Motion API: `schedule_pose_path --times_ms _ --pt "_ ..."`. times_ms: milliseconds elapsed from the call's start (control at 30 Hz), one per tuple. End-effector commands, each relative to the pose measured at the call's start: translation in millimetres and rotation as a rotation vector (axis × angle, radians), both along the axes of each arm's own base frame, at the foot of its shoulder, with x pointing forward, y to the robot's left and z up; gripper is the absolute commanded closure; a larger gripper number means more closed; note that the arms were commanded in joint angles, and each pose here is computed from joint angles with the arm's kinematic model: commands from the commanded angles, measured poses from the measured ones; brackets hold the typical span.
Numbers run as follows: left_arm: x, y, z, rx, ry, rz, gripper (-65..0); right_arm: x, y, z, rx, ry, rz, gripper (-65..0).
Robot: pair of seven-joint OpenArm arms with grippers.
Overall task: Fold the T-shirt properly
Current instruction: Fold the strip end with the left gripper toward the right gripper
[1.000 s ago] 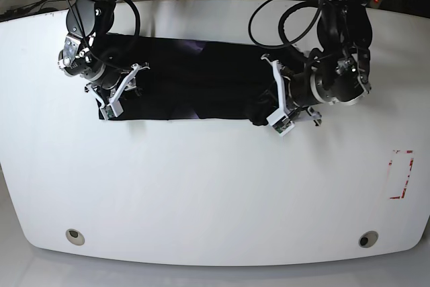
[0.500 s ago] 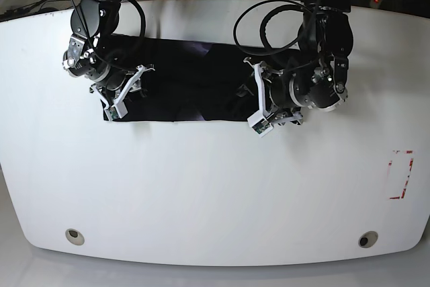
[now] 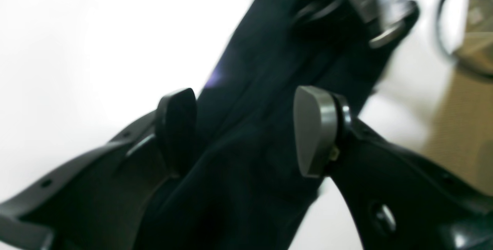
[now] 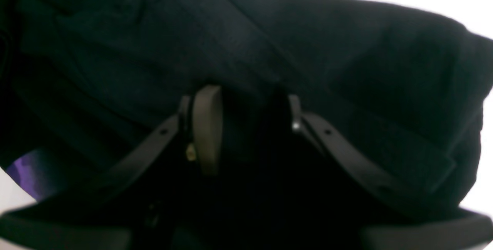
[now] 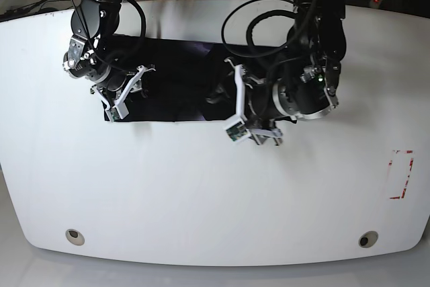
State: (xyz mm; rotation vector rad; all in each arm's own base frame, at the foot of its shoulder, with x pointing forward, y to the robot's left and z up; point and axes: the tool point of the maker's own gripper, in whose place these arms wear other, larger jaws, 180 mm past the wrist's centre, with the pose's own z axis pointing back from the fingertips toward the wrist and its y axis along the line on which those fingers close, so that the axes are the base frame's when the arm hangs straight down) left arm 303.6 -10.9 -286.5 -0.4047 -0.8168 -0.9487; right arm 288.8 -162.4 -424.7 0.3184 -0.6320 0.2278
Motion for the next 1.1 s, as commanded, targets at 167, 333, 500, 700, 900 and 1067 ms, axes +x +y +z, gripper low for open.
schedule_pose_path --times_ms 167,333,500,700,900,1067 --pt "11 79 -16 0.154 -0.008 0.160 -37.1 9 -16 32 -0.126 -0.034 0.015 -29.8" --pt "-6 121 -40 0.240 0.054 0.234 -27.1 19 -29 72 -0.120 -0.097 -0.025 -50.3" --pt "-22 124 -54 0.200 0.077 0.238 -24.2 19 -55 90 0.027 -0.111 -0.136 -59.9" --pt "-30 122 -82 0.137 0.151 0.249 -24.0 5 -98 75 0.082 -0.058 -0.267 -59.9" --pt "-36 124 -104 0.127 0.228 0.264 -23.9 -20 -117 41 0.135 0.051 -0.337 -59.9" --pt "-31 116 -99 0.074 0.191 0.261 -23.9 -33 -101 25 0.156 0.105 -0.313 -59.9"
